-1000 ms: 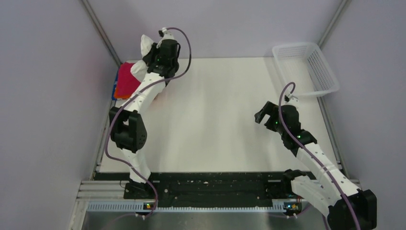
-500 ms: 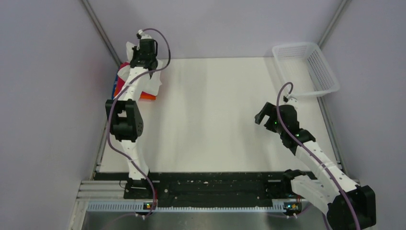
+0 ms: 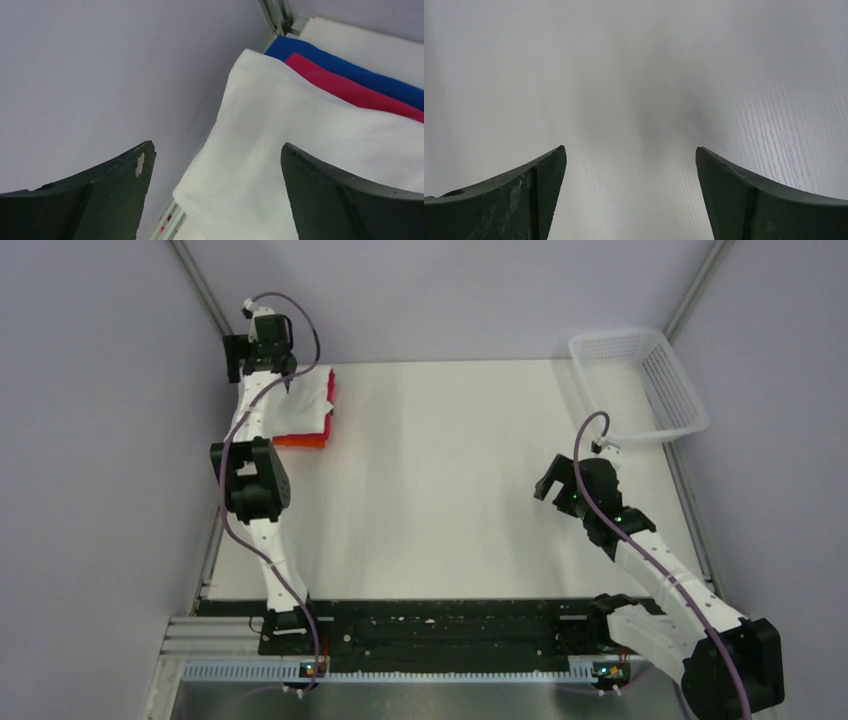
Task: Fold and stack the t-shirts
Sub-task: Put the neatly folded tshirt into the corner of the board with the left arm, then reset both arms
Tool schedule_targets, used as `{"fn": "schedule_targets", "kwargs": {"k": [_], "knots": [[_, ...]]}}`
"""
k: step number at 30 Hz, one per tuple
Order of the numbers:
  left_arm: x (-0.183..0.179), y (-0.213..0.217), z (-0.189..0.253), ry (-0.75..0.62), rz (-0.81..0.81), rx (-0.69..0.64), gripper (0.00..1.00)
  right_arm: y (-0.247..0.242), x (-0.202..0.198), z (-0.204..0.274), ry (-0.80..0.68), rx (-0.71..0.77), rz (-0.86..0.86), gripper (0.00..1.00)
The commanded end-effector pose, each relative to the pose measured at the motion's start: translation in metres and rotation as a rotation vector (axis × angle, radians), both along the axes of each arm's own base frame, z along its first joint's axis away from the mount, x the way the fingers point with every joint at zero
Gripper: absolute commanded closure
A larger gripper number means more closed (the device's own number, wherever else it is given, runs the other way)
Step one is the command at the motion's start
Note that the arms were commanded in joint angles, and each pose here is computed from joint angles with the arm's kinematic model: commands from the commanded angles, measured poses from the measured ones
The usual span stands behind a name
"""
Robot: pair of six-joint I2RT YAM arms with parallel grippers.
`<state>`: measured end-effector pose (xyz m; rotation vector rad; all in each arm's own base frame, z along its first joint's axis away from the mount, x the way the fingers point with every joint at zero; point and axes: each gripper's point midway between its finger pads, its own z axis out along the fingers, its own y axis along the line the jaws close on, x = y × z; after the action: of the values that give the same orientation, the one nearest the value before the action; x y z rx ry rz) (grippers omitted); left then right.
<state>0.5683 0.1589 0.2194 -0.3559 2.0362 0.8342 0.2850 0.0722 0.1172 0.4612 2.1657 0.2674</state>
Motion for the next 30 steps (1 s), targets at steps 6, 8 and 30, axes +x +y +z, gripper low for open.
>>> {"fn": "schedule_targets", "kwargs": {"k": [6, 8, 30], "knots": [[-0.017, -0.005, 0.082, -0.25, 0.025, -0.16, 0.01, -0.008, 0.007, 0.014, -0.038, -0.018, -0.033, 0.01], [-0.025, -0.017, 0.092, -0.287, -0.005, -0.229, 0.01, -0.007, 0.008, 0.016, -0.041, -0.014, -0.031, 0.01], [-0.289, -0.188, -0.044, -0.408, -0.329, -0.876, 0.01, -0.024, -0.009, 0.019, -0.081, -0.024, -0.096, 0.01]]}}
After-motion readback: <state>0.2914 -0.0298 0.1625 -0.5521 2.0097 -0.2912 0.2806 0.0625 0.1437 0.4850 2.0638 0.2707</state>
